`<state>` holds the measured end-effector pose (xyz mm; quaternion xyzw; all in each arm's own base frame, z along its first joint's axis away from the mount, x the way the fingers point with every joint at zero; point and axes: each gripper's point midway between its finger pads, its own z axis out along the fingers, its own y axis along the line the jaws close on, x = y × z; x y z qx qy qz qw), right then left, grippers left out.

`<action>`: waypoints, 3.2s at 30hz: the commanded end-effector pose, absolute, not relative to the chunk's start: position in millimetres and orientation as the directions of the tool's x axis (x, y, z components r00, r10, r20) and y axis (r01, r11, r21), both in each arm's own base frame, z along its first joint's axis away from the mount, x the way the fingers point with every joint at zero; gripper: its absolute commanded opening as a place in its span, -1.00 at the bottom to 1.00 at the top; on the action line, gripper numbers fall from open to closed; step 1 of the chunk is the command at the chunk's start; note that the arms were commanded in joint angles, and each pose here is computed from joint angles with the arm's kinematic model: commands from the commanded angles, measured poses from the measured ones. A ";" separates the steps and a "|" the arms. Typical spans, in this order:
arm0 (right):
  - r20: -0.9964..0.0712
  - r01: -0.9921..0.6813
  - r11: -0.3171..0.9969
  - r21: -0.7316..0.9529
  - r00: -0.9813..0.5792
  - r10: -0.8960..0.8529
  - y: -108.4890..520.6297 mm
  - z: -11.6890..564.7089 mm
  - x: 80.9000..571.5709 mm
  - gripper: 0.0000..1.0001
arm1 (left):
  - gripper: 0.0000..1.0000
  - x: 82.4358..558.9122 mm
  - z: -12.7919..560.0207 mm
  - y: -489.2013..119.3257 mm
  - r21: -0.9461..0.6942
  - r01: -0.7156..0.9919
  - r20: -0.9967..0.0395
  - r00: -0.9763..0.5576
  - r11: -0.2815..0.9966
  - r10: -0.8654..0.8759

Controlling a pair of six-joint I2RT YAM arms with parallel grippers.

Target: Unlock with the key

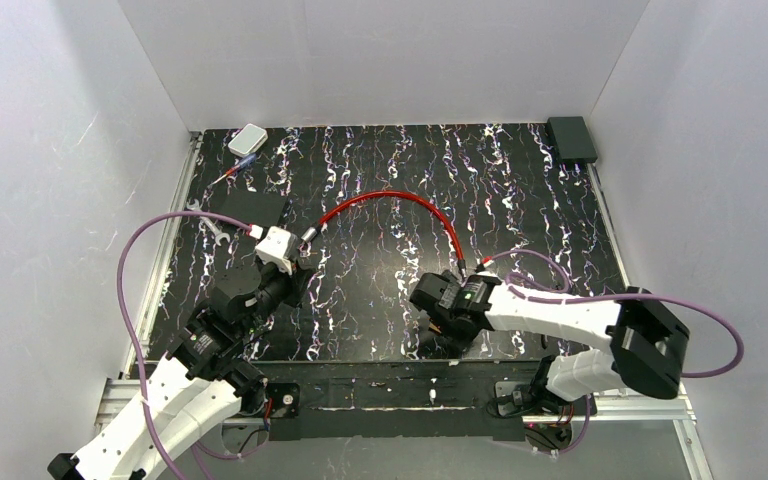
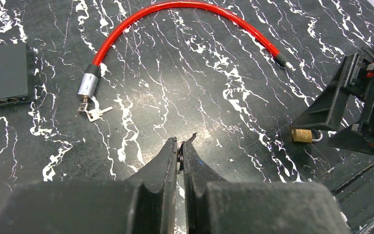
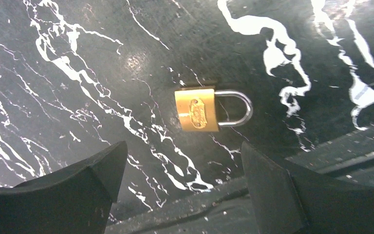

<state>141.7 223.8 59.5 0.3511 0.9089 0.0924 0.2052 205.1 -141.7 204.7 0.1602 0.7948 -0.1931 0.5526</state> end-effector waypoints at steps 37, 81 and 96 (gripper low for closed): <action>-0.402 0.522 0.846 0.113 -0.754 0.519 207.1 51.4 177.1 0.84 | -1.00 213.2 198.4 -132.0 -0.068 0.428 -0.944 -0.320 0.901 0.080; -0.363 0.522 0.852 -0.045 -0.803 0.473 207.5 11.5 162.6 -0.10 | -1.00 212.4 201.2 -129.8 -0.061 0.427 -0.948 -0.307 0.902 0.081; -0.431 0.519 0.844 0.137 -0.736 0.522 215.3 50.1 183.3 -0.97 | -1.00 205.2 207.5 -137.3 -0.113 0.462 -0.950 -0.308 0.880 0.040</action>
